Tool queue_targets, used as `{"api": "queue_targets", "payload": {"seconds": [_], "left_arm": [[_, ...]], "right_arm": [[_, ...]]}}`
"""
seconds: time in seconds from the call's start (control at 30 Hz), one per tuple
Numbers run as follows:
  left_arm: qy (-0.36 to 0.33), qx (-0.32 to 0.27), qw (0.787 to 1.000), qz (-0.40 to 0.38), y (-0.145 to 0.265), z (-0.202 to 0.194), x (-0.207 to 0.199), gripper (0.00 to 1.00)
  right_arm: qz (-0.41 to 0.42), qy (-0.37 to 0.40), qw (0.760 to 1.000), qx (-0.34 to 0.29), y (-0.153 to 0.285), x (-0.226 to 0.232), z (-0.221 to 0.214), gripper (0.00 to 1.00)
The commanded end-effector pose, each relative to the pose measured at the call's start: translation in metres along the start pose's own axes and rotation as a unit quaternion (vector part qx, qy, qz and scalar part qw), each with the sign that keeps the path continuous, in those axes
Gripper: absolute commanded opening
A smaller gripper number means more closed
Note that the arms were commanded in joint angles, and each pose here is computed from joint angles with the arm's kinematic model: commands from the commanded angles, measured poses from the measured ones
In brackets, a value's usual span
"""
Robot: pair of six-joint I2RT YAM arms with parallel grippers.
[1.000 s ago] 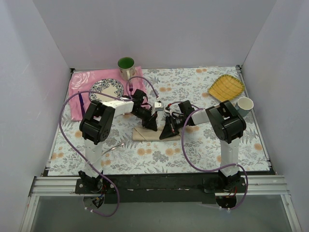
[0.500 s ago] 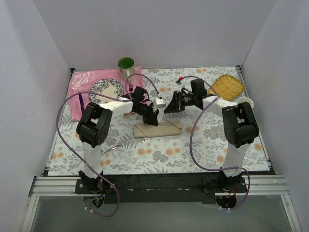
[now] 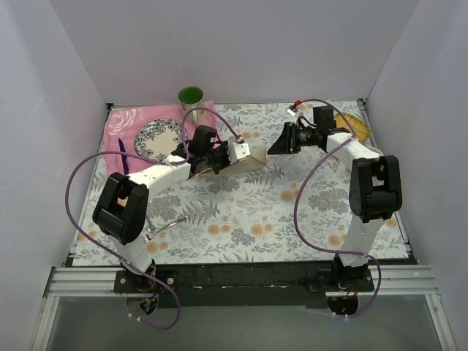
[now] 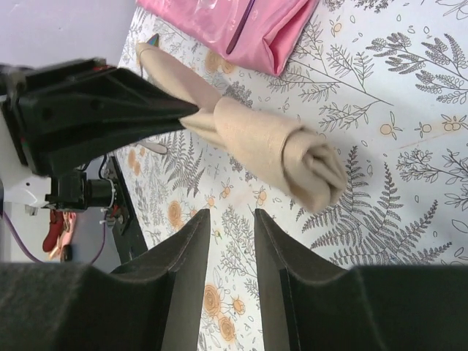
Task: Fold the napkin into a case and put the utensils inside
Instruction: Turn over the smaller rectangle-folded napkin at the center of the board.
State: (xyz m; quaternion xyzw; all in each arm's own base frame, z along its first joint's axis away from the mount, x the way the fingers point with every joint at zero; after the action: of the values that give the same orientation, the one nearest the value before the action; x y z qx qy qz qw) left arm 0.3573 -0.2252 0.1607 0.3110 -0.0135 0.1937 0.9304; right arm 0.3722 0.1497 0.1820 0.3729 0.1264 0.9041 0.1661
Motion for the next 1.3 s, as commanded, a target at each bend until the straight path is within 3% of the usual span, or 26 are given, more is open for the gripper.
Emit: {"api": "queue_targets", "payload": {"seconds": [0.0, 0.37, 0.83, 1.03, 1.1, 1.17, 1.27], "left_arm": [[-0.126, -0.011, 0.990, 0.070, 0.008, 0.010, -0.020, 0.00], [-0.119, 0.010, 0.982, 0.144, -0.012, -0.010, -0.083, 0.00], [-0.120, 0.037, 0.989, 0.078, -0.006, -0.027, -0.162, 0.00], [-0.067, 0.037, 0.997, 0.019, 0.000, -0.010, -0.183, 0.35], [-0.044, 0.027, 0.999, -0.007, 0.004, 0.000, -0.188, 0.39], [-0.033, 0.016, 0.999, -0.028, 0.014, 0.017, -0.190, 0.54], [-0.010, 0.000, 0.998, -0.066, 0.037, 0.034, -0.195, 0.57]], "right_arm": [[-0.003, 0.036, 0.999, -0.006, 0.005, 0.007, 0.012, 0.39], [0.000, 0.034, 0.999, 0.005, 0.009, 0.013, 0.003, 0.39], [0.014, 0.028, 0.998, 0.047, -0.005, 0.027, -0.035, 0.39], [0.027, 0.028, 0.996, 0.084, -0.011, 0.041, -0.069, 0.38], [0.025, 0.031, 0.995, 0.089, -0.010, 0.042, -0.072, 0.38], [0.021, 0.052, 0.994, 0.093, -0.011, 0.039, -0.069, 0.38], [0.009, 0.083, 0.992, 0.095, -0.016, 0.032, -0.055, 0.37]]}}
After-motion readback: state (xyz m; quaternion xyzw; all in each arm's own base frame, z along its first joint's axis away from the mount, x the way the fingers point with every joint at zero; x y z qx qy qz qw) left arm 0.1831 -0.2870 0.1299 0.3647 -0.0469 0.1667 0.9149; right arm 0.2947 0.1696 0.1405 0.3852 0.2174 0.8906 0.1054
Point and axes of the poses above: each gripper's point midway between its finger pads, its own y axis back along the fingers, its own x axis along the line the jaws close on, z = x × y, the point moved 8 cm from there along y, back along the fingers, and after that the axes turned 11 degrees about y, right-handed, at the moved point
